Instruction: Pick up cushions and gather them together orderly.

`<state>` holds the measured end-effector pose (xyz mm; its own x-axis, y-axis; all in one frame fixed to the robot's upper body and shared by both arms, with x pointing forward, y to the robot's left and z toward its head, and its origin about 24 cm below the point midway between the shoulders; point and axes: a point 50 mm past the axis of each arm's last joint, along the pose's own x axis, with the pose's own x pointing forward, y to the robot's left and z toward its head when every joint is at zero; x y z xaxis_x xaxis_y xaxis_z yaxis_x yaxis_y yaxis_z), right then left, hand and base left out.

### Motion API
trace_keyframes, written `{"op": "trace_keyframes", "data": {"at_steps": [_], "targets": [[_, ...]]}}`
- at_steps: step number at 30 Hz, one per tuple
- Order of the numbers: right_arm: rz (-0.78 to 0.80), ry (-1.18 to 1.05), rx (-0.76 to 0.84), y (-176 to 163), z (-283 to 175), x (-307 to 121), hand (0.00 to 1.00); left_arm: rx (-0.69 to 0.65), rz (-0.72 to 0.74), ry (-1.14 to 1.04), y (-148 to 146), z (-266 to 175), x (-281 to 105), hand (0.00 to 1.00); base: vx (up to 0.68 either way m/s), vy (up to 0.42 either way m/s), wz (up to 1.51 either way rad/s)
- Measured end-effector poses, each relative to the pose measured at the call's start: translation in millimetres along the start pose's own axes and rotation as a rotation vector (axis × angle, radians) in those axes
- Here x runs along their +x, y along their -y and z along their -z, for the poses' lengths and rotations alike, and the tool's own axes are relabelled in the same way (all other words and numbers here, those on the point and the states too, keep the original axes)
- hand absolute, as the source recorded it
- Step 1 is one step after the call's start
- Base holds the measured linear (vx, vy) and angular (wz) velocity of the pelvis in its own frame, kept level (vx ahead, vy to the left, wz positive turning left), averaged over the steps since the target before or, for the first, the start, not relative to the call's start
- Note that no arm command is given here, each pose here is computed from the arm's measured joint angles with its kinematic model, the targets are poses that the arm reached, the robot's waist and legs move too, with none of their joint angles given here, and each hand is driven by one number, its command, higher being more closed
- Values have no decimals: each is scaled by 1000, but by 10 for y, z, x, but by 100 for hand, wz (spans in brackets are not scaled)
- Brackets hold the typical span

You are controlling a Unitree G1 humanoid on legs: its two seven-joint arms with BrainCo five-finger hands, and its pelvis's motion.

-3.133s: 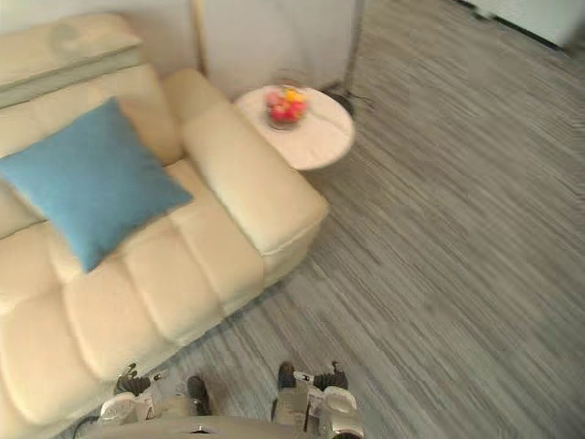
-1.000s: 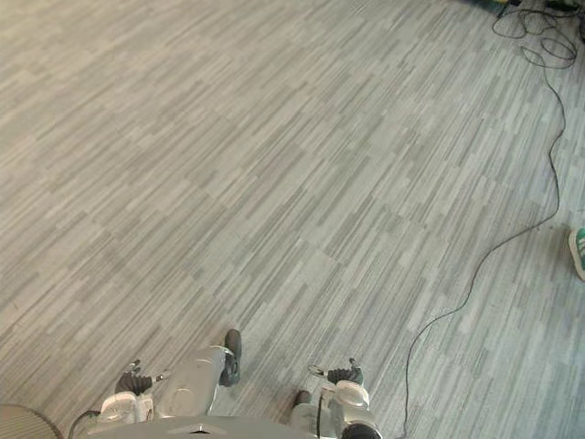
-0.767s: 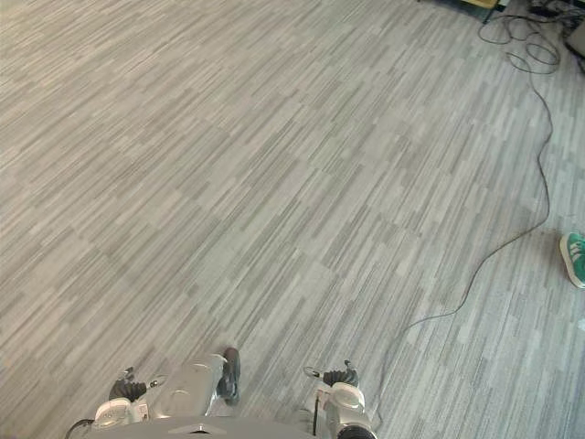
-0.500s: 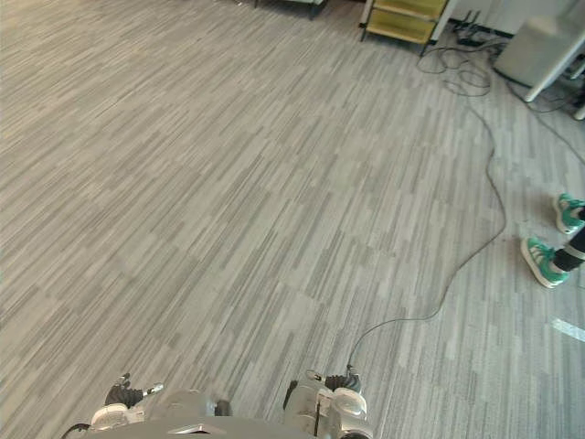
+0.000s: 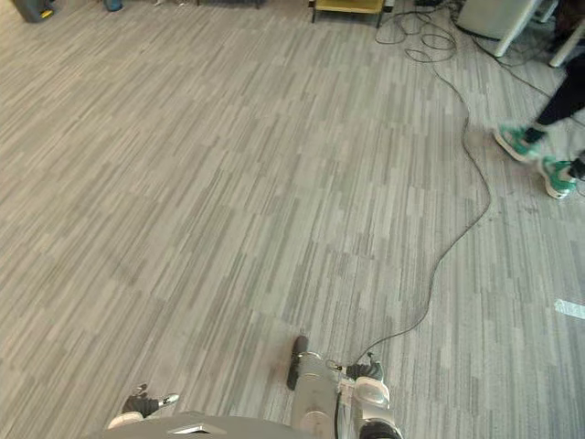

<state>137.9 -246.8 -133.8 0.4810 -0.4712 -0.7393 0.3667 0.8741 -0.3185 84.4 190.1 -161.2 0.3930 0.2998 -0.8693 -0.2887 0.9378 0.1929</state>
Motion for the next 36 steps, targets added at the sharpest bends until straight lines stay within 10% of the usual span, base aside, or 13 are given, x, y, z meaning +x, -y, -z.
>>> {"op": "trace_keyframes", "data": {"at_steps": [36], "targets": [[-40,-76,139,-252,155,-86,0,33,-10,40,-150,-111,29,0,401,57,-15]]}}
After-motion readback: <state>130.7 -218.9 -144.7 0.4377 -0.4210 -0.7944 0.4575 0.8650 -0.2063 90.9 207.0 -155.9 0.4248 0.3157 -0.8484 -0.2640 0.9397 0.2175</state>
